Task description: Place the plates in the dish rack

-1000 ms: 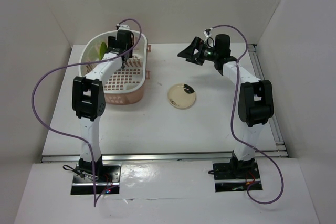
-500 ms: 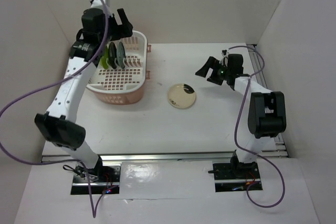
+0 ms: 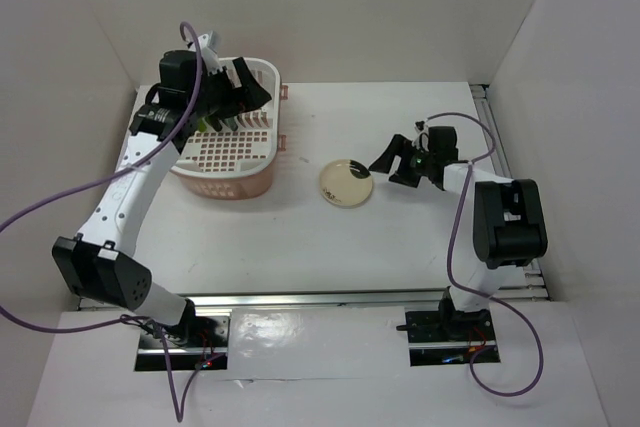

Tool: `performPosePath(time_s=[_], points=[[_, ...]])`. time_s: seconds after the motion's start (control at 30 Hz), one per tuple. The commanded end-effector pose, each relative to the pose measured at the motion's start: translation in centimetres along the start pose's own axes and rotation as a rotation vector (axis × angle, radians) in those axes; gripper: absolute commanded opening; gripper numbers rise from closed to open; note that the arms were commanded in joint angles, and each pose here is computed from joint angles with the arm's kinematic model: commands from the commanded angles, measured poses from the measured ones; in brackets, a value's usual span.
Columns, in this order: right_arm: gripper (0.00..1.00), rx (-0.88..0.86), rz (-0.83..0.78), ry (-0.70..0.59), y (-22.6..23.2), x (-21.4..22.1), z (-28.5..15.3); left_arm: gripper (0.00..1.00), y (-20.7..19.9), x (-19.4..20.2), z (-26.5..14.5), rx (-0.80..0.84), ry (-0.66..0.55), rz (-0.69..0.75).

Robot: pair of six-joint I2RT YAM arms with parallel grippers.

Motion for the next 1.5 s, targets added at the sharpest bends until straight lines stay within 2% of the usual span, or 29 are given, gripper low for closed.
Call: performPosePath(time_s=[0.0,0.17,0.2,0.23,0.3,0.33,0.83,0.93,0.97,1.07,1.1,1.13,1.3,1.47], points=[[0.89,-0.042,-0.023,0.025,0.2,0.9,1.0,1.00,-3.5,-3.1,-3.9,0.109,-0.116,0.051],[0.76,-0.044,0.040,0.082,-1.3,2.5,2.7,1.00,-4.2,-3.7,-5.3,0.128,-0.139,0.091],[0.76,-0.056,0.043,0.094,-1.3,2.8,2.9,1.00,-4.4,-3.9,-5.7,0.132,-0.148,0.094],[0.69,-0.064,0.047,0.117,-1.3,3.5,3.3,1.00,-4.6,-4.2,-5.9,0.136,-0.158,0.097],[0.69,-0.055,0.060,0.134,-1.9,3.8,3.8,1.00,-4.5,-4.4,-6.1,0.127,-0.161,0.108],[0.63,-0.058,0.055,0.127,-1.8,3.5,3.9,1.00,-4.5,-4.4,-6.1,0.126,-0.162,0.117],[0.45,-0.024,0.092,0.216,-4.2,5.6,6.3,1.00,-4.8,-5.4,-5.2,0.132,-0.158,0.127],[0.37,-0.017,0.093,0.229,-4.6,5.9,6.5,1.00,-5.0,-5.7,-5.4,0.135,-0.166,0.129],[0.29,-0.005,0.097,0.230,-4.8,5.8,6.7,1.00,-4.8,-5.5,-5.0,0.132,-0.158,0.127],[0.18,0.003,0.106,0.242,-5.0,6.0,6.8,1.00,-4.8,-5.5,-5.0,0.131,-0.158,0.127],[0.06,0.011,0.105,0.238,-5.1,5.8,6.9,1.00,-4.6,-5.2,-4.8,0.128,-0.150,0.124],[0.00,0.011,0.105,0.238,-5.1,5.8,6.9,1.00,-4.6,-5.2,-4.8,0.128,-0.150,0.124],[0.00,0.054,0.120,0.180,-5.1,3.2,6.3,1.00,-4.1,-4.7,-4.4,0.112,-0.138,0.119],[0.00,0.139,0.039,-0.016,-2.5,-4.6,4.1,1.00,-5.1,-4.2,-3.8,0.187,-0.106,0.127]])
Point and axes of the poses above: each gripper's point midway between its finger pads, its own z axis out along the fingers, its own y axis along the line the jaws close on, x = y × z, the point moved 1 cm from there along -z, back along the fingers, and after that the axes turned 1 degree about z, right-handed, at the moved point
